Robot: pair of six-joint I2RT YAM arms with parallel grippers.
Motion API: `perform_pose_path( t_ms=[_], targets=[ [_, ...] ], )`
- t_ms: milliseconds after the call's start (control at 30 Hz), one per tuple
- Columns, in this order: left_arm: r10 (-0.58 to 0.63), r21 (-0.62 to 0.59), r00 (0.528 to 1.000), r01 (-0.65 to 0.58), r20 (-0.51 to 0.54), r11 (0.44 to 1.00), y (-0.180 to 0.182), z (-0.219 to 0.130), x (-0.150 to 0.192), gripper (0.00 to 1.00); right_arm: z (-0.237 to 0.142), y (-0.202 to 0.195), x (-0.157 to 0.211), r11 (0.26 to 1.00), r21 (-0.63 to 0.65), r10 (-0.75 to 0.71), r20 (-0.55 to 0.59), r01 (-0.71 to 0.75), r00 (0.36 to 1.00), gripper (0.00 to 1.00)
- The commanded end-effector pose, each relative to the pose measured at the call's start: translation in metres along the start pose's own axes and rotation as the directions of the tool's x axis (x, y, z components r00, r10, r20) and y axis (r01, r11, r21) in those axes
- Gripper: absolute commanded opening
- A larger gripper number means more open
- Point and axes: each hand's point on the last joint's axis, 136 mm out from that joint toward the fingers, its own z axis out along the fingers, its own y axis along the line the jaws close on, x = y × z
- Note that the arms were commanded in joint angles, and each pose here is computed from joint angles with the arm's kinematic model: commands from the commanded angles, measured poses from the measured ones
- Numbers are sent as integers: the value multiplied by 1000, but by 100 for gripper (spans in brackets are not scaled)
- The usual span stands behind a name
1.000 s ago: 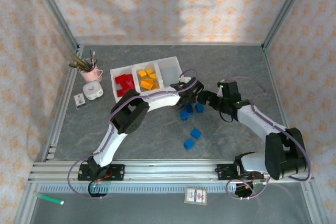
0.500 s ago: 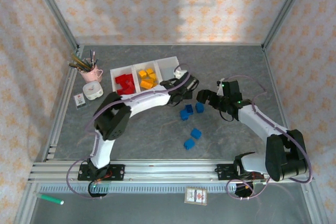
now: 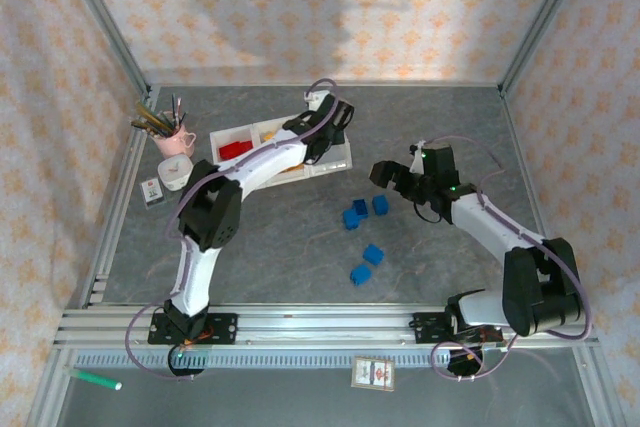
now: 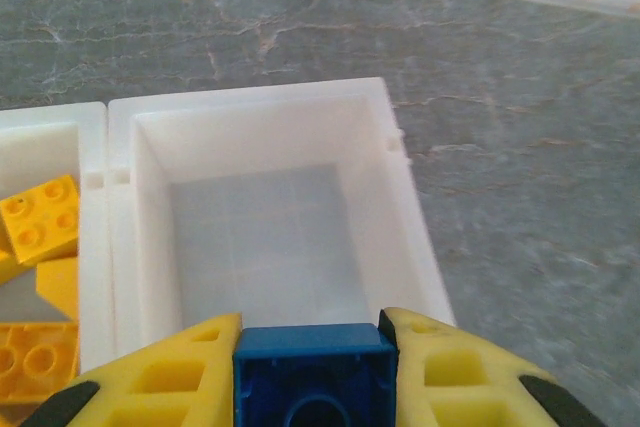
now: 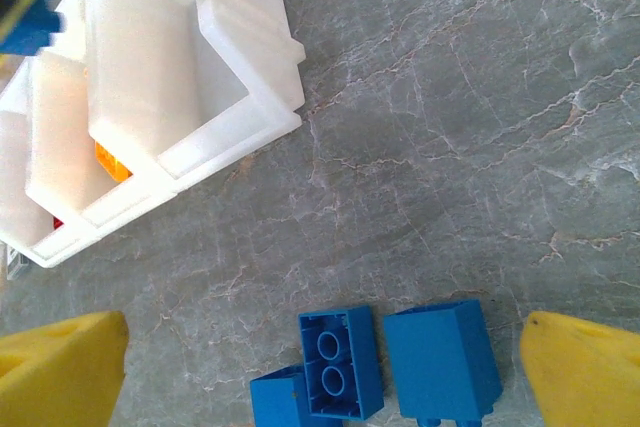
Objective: Sort the legos into containers by color
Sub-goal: Place the lego in the container, then pick up the lego from the center of the table.
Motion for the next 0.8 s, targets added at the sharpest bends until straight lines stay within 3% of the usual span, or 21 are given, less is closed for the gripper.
perform_pose_path(
  t_ms=[0, 167, 367, 767],
  targets=[
    [46, -50, 999, -46, -11, 998, 6, 16, -3, 27, -1, 5, -15, 1000, -1, -8, 40, 8, 999, 100],
    [57, -68, 998, -59, -31, 996, 5, 29, -9, 45, -3, 1, -16, 999, 30, -20, 43, 18, 999, 100],
    [58, -36, 998, -59, -22, 998, 4, 10, -19, 56, -3, -5, -15, 997, 65, -31, 34, 28, 999, 100],
    [108, 188, 994, -102, -23, 977, -18, -86, 15, 67, -4, -19, -4, 980, 192, -60, -8, 60, 998, 100]
  ],
)
